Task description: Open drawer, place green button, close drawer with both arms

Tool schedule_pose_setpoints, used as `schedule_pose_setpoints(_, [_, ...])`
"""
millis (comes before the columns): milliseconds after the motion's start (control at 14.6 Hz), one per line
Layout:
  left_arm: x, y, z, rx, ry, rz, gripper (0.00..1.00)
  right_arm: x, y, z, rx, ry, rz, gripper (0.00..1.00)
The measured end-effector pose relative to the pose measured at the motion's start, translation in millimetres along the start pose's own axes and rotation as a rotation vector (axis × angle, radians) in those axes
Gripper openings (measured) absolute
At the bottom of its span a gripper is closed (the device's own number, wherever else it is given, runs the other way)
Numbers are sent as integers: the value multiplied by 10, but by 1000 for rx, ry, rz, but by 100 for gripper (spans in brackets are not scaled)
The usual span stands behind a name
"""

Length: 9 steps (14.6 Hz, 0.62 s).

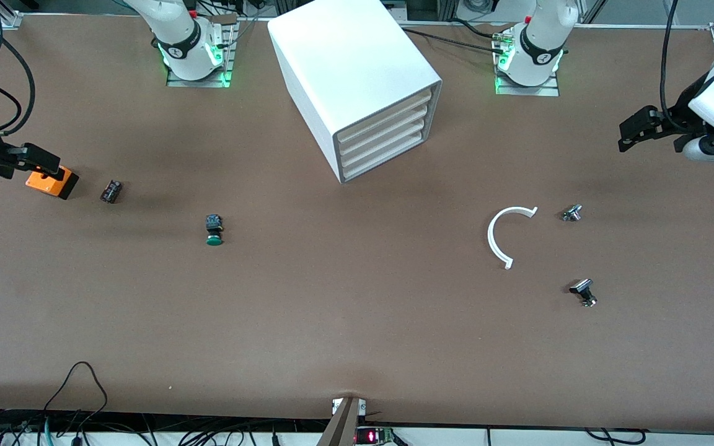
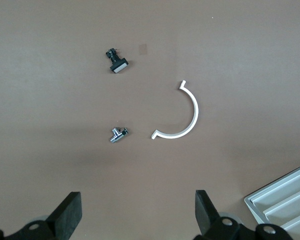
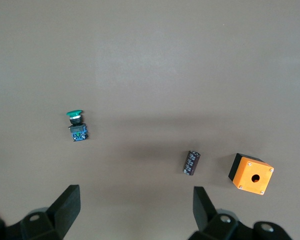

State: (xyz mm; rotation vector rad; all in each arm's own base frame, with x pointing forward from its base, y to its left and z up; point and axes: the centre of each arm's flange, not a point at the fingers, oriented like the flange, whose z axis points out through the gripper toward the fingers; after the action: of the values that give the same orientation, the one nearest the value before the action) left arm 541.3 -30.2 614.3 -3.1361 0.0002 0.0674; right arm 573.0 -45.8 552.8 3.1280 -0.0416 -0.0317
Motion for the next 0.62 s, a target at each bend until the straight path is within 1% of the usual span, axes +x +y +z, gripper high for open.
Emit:
schedule_pose_setpoints(137, [-5, 39, 3, 0, -3, 7, 100, -77, 3, 19, 2, 19, 0, 100])
schedule_pose_setpoints(342, [-14, 51, 17, 1, -14, 10, 100, -176, 4, 27, 5, 33, 2, 100])
schedule_pose_setpoints(615, [-12, 52, 32, 1, -20, 10, 100, -162, -18, 44, 4, 35, 14, 100])
